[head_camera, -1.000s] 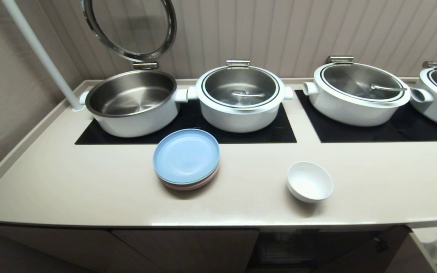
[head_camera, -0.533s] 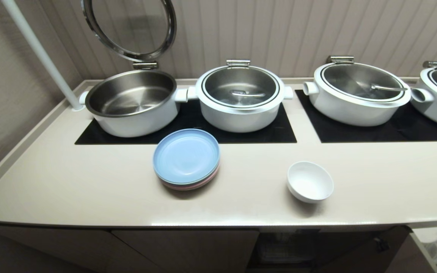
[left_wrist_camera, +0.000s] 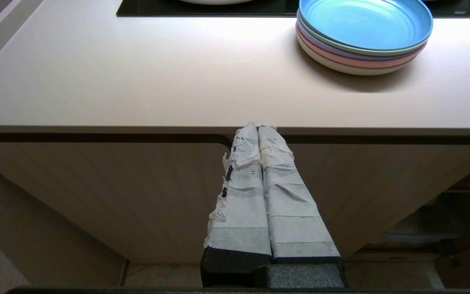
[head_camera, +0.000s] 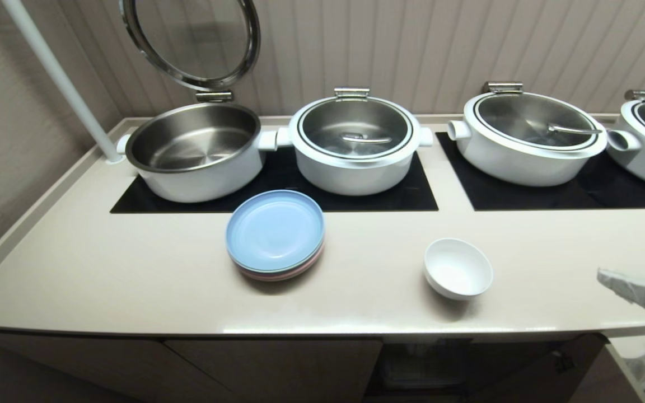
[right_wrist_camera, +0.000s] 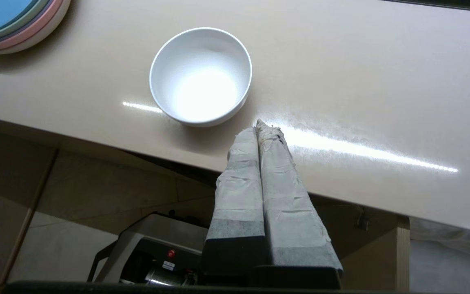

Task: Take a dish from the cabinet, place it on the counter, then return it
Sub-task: Pick up the bowl from the table

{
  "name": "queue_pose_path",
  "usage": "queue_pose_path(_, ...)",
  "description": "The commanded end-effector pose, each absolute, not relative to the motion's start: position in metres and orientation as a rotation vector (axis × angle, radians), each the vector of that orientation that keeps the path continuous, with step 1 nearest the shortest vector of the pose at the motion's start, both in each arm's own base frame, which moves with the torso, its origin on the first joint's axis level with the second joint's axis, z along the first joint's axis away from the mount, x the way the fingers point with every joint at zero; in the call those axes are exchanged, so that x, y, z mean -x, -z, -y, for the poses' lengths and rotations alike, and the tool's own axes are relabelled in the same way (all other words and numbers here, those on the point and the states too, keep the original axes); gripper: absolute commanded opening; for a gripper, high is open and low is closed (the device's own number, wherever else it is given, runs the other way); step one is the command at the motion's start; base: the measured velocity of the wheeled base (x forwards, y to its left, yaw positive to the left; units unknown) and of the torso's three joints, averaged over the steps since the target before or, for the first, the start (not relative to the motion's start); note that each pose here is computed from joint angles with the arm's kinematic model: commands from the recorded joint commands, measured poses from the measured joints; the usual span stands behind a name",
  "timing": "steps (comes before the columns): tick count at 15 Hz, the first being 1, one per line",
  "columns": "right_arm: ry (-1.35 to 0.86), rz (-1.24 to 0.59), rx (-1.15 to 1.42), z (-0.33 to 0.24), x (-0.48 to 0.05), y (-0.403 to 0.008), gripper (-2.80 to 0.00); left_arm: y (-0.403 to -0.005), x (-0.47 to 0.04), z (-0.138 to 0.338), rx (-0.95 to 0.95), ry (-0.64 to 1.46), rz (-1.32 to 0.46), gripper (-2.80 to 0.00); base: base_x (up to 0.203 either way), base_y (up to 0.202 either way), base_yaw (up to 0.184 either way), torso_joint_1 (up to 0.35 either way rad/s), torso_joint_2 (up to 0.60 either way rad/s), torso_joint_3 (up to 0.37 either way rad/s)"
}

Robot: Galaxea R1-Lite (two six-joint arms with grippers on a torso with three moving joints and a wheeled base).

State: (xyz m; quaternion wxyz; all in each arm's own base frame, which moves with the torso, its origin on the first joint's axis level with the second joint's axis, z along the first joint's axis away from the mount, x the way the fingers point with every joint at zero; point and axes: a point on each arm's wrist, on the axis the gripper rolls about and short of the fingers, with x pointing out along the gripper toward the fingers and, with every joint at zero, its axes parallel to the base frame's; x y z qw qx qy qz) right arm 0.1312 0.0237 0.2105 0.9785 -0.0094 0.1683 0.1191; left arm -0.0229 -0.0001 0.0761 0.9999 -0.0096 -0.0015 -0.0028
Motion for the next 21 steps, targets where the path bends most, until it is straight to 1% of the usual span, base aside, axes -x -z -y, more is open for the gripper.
queue_pose_path(1,-0.244,-0.446,0.021,-0.033,-0.186,-0.209,-2.8,-0.076,0.023,0.0,0.02,0.006,0.003,-2.8,0.0,0.0,0.0,0.0,0.0,0.0)
queue_pose_path(4,-0.278,-0.476,0.01,-0.041,-0.227,-0.221,-2.8,-0.076,0.023,0.0,0.02,0.006,0.003,-2.8,0.0,0.0,0.0,0.0,0.0,0.0)
queue_pose_path(7,-0.32,-0.595,-0.001,-0.046,-0.25,-0.226,-2.8,-0.076,0.023,0.0,0.02,0.006,0.003,-2.8,0.0,0.0,0.0,0.0,0.0,0.0)
queue_pose_path(16,-0.335,-0.881,-0.016,-0.052,-0.295,-0.228,-2.8,-0.076,0.023,0.0,0.02,0.005,0.003,-2.8,0.0,0.0,0.0,0.0,0.0,0.0)
queue_pose_path(21,-0.331,-0.939,-0.016,-0.057,-0.321,-0.223,-2.8,-0.076,0.023,0.0,0.02,0.006,0.003,-2.8,0.0,0.0,0.0,0.0,0.0,0.0)
